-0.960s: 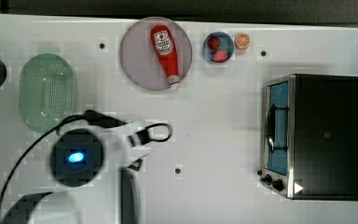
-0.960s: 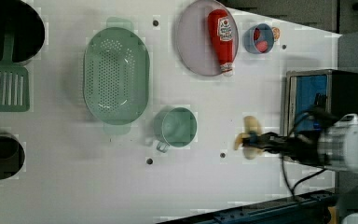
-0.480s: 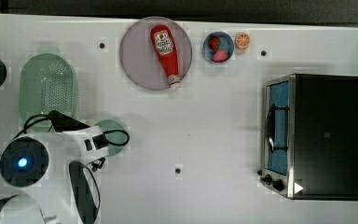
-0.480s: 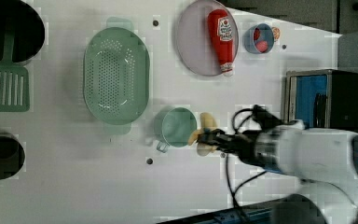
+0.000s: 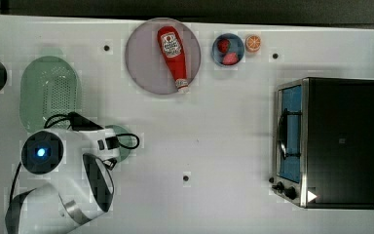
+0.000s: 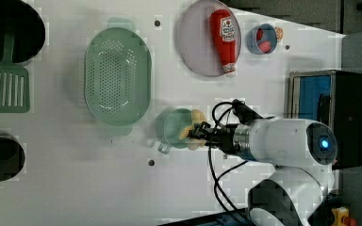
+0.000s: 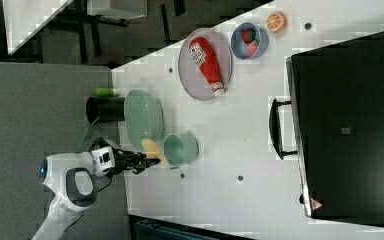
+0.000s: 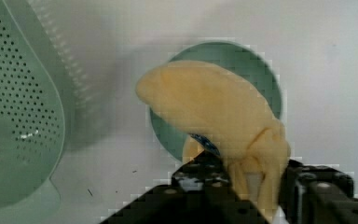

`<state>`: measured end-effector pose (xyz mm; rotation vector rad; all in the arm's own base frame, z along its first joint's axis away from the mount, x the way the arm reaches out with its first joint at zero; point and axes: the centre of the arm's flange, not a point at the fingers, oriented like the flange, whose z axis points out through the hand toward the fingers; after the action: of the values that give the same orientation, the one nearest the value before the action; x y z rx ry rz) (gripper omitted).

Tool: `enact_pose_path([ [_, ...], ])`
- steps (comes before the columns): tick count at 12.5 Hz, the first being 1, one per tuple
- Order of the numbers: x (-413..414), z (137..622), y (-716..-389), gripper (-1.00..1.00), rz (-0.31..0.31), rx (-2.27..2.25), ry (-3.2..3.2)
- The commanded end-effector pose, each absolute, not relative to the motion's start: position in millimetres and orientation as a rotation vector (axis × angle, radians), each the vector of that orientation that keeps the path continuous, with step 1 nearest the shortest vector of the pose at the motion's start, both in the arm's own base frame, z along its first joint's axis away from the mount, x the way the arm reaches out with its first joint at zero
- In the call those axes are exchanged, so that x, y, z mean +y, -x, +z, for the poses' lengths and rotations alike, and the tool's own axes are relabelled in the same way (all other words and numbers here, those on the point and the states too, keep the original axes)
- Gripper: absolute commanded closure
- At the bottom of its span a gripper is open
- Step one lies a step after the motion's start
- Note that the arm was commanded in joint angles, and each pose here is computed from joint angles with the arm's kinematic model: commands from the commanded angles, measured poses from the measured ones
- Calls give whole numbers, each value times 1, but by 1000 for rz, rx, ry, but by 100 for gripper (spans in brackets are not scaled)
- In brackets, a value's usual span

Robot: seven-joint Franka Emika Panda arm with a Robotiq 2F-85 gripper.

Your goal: Pick Banana and place it in mug.

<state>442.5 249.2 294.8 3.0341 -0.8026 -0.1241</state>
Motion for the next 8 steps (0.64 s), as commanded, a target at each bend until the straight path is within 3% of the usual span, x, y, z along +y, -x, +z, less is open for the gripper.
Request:
enact_pose_path([
  [1, 249, 298, -455, 15, -38, -924, -3045],
  [6, 244, 292, -455, -100, -44, -942, -3039],
  [8, 239, 302, -464, -100, -8, -974, -3047],
])
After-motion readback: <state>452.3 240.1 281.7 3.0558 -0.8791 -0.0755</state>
